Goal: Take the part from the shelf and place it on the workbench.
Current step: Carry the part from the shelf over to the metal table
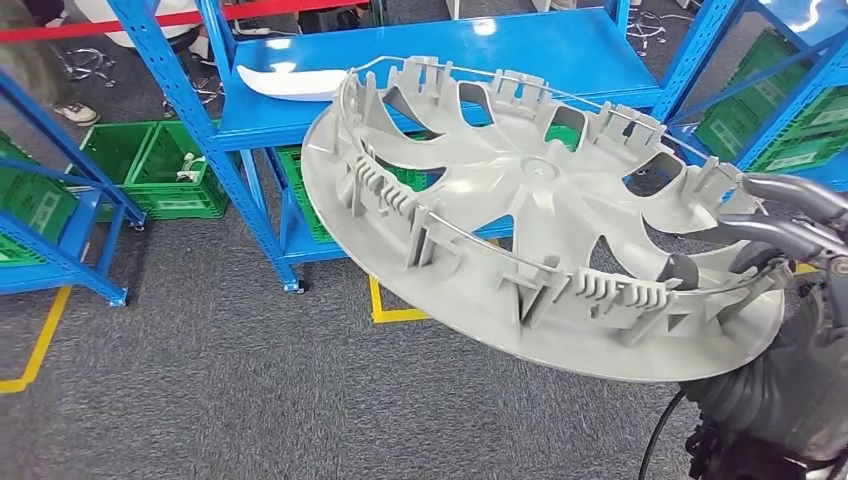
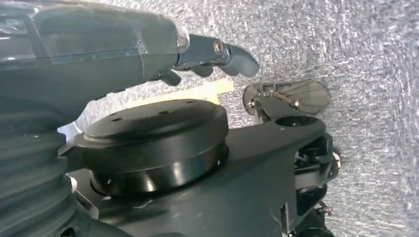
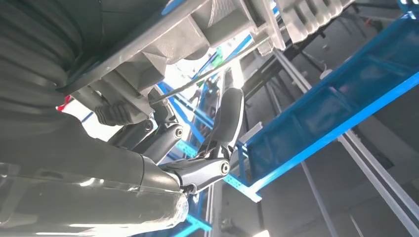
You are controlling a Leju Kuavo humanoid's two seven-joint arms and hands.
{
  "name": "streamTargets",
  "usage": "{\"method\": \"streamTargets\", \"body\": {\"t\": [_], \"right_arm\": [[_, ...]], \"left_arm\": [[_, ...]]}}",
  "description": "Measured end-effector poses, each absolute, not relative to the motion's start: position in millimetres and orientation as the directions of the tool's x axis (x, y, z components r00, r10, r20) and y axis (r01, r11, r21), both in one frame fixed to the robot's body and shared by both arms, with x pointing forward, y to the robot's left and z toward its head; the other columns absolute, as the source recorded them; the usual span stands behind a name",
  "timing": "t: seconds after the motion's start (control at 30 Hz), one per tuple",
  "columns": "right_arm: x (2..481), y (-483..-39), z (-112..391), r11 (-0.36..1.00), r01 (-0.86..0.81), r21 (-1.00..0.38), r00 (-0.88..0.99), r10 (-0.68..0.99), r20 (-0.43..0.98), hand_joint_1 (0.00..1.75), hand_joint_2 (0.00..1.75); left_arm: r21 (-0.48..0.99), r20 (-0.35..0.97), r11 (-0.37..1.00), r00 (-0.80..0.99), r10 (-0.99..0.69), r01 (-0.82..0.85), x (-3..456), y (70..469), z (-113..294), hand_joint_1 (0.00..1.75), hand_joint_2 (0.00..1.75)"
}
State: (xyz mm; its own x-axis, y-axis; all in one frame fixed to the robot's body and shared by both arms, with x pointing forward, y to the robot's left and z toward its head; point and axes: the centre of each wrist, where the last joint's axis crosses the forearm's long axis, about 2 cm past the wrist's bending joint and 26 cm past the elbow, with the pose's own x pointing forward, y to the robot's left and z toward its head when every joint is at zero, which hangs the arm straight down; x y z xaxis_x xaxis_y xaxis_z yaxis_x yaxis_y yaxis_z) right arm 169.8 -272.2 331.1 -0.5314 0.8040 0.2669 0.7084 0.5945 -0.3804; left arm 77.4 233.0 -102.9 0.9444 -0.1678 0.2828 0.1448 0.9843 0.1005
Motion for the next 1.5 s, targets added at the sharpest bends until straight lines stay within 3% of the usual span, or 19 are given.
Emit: {"method": "streamTargets", "body": {"t": [1.5], "right_arm": [[171.7,-267.8,331.1,0.596,0.702,-0.390,-0.539,0.803,0.256,1.75,1.75]], "left_arm": [[0.095,0.280,0.985,0.946,-0.162,0.141,76.8,230.6,-102.7,0.00,1.75]]}}
